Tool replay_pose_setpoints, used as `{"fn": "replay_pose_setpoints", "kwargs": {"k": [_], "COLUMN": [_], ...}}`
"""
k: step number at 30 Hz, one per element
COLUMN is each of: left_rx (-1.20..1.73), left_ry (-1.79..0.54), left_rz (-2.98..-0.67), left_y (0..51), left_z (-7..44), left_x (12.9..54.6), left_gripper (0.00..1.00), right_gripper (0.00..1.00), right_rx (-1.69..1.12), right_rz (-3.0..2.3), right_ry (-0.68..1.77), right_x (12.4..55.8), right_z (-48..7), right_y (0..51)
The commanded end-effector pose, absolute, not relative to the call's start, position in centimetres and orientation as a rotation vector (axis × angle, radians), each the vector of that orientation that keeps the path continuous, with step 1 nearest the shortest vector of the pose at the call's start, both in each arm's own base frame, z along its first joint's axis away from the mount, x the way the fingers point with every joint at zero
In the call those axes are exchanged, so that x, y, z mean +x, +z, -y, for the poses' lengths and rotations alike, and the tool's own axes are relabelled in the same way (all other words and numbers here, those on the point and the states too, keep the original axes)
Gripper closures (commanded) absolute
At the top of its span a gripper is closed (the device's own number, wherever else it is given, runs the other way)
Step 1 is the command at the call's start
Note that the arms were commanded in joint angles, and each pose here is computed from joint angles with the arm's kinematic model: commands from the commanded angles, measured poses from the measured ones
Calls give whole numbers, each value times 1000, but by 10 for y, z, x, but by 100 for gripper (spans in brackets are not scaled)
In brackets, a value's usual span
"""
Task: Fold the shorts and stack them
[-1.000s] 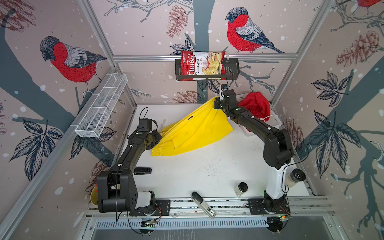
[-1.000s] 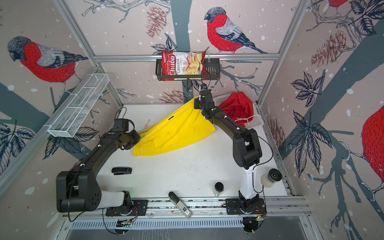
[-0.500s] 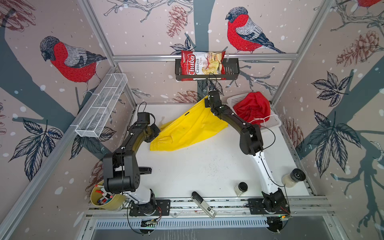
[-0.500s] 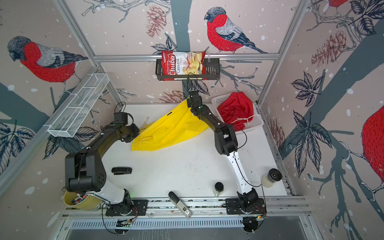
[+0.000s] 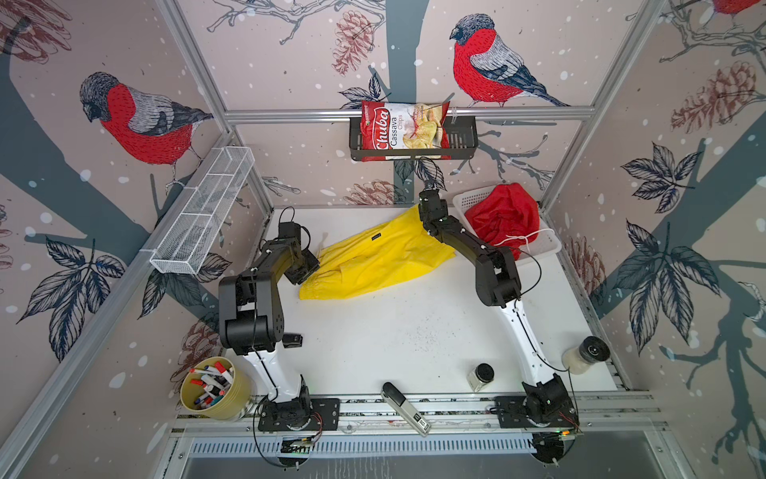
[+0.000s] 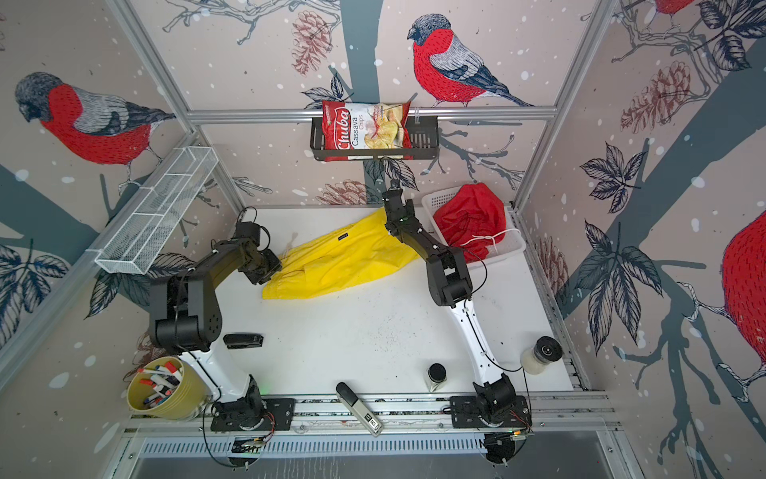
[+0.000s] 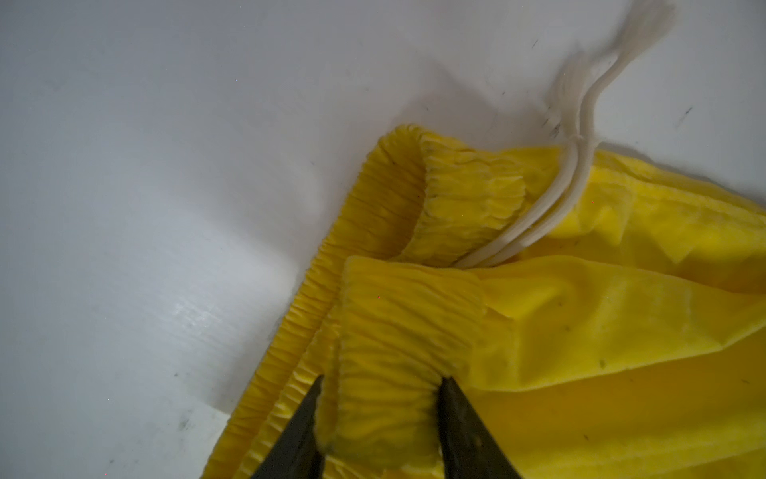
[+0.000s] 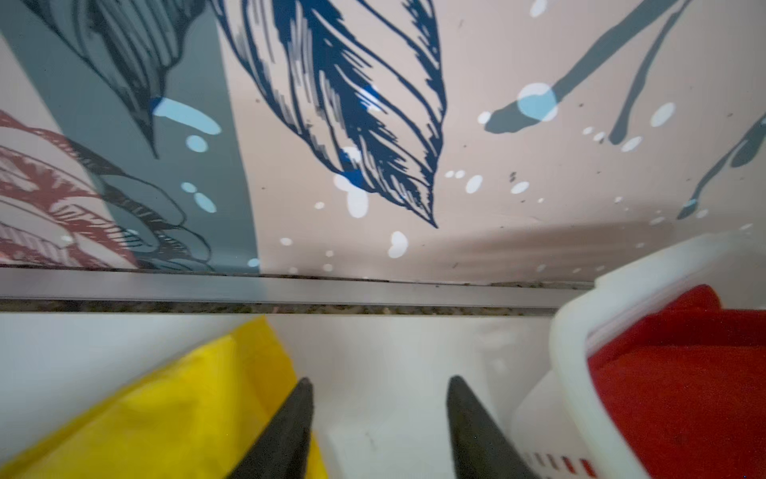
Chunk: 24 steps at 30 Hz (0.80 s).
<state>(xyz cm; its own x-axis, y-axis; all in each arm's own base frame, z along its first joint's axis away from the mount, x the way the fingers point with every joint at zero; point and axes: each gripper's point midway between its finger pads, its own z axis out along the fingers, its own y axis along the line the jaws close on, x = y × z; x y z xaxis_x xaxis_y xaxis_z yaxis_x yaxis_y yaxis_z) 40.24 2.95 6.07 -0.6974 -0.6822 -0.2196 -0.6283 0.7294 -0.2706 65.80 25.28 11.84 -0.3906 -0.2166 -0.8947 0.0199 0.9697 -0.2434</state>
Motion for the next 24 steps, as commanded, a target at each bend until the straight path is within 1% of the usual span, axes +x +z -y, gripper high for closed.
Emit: {"fn": "replay_pose_setpoints", "kwargs": {"k": [1, 5, 6, 8, 11, 14, 16, 18, 22, 24], "left_rx": [-1025, -1014, -1011, -989, -940, -895, -863, -833, -787, -788], "left_ry": [-246, -276, -285, -307, -374, -349, -299, -309, -411, -404], "left_rz": [-2608, -2566, -2549, -2507, -2447, -2410, -2423, -2465, -2559, -2611], "left_y": [69, 89, 95, 111, 132, 143, 137, 123, 86, 63], "left_z": [-32, -30, -30, -27, -17, -11, -4, 8, 38, 44], "left_x": [404, 406, 406, 404, 399, 388, 380, 376, 376, 369], "left_gripper": [54, 47, 44, 43, 42, 39, 38, 38, 46, 47], "right_gripper": [37, 37, 37, 36, 27, 22, 21, 24, 32, 33], "right_rx": [-107, -111, -111, -123, -119, -126, -133, -146, -133, -112], "right_rz": [-1908, -1918, -1924, -1950, -2026, -2113, -2182, -2237, -2326, -2357], "right_ry": [-259, -235, -228, -210, -164, -9, 79, 101, 148, 171], "right_x": [659, 647, 640, 623, 586, 552, 536, 527, 511, 502], "right_z": [-254, -257, -258, -263, -267, -276, -282, -284, -283, -279], "right_y": [137, 157, 163, 166, 158, 135, 116, 100, 70, 57]}}
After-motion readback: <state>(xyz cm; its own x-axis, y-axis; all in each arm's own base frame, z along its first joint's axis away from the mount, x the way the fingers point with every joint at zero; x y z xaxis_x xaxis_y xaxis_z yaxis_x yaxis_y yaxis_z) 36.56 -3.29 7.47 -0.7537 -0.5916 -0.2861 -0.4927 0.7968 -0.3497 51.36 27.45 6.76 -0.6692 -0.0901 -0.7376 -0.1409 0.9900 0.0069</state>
